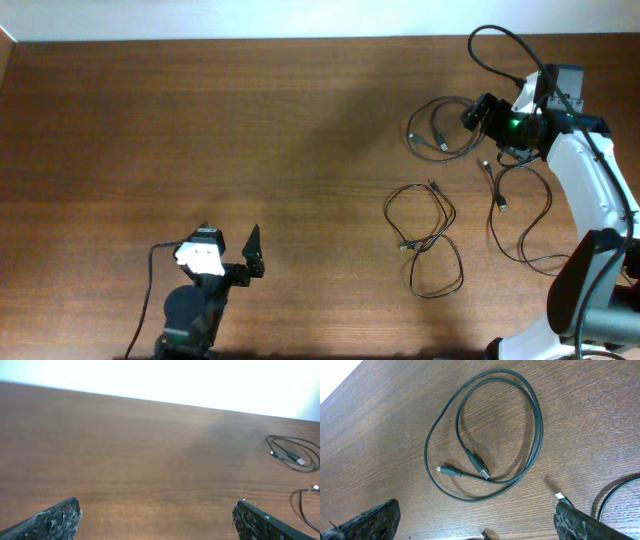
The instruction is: Untangle cables
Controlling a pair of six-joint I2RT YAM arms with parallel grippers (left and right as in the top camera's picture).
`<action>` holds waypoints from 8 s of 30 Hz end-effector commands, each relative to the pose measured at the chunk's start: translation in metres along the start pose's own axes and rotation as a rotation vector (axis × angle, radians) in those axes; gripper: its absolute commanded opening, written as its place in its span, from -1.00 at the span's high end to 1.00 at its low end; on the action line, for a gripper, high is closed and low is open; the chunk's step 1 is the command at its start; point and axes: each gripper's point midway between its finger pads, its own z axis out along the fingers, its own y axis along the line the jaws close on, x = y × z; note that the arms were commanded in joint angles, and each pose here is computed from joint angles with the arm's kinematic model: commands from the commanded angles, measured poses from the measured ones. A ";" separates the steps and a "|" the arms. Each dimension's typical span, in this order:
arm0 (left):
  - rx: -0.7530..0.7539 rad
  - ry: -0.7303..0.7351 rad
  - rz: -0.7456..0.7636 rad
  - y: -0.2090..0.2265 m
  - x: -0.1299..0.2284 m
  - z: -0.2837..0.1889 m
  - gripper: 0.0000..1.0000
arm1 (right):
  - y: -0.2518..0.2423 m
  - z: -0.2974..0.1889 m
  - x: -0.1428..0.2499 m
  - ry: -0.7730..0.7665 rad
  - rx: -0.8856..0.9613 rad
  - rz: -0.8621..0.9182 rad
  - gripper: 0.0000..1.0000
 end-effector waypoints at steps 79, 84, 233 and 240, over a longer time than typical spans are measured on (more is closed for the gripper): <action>-0.158 -0.144 0.233 0.035 -0.035 -0.013 -0.98 | 0.102 -0.109 0.004 -0.219 -0.178 -0.212 -0.97; -0.158 -0.144 0.233 0.035 -0.035 -0.013 -0.98 | 0.147 -0.202 0.020 -0.395 -0.314 -0.315 -0.97; -0.158 -0.144 0.233 0.035 -0.035 -0.013 -0.98 | 0.015 -0.123 0.189 -0.755 -0.473 -0.397 -0.97; -0.158 -0.144 0.233 0.035 -0.035 -0.013 -0.98 | 0.015 -0.123 0.189 -0.823 -0.371 -0.650 -0.97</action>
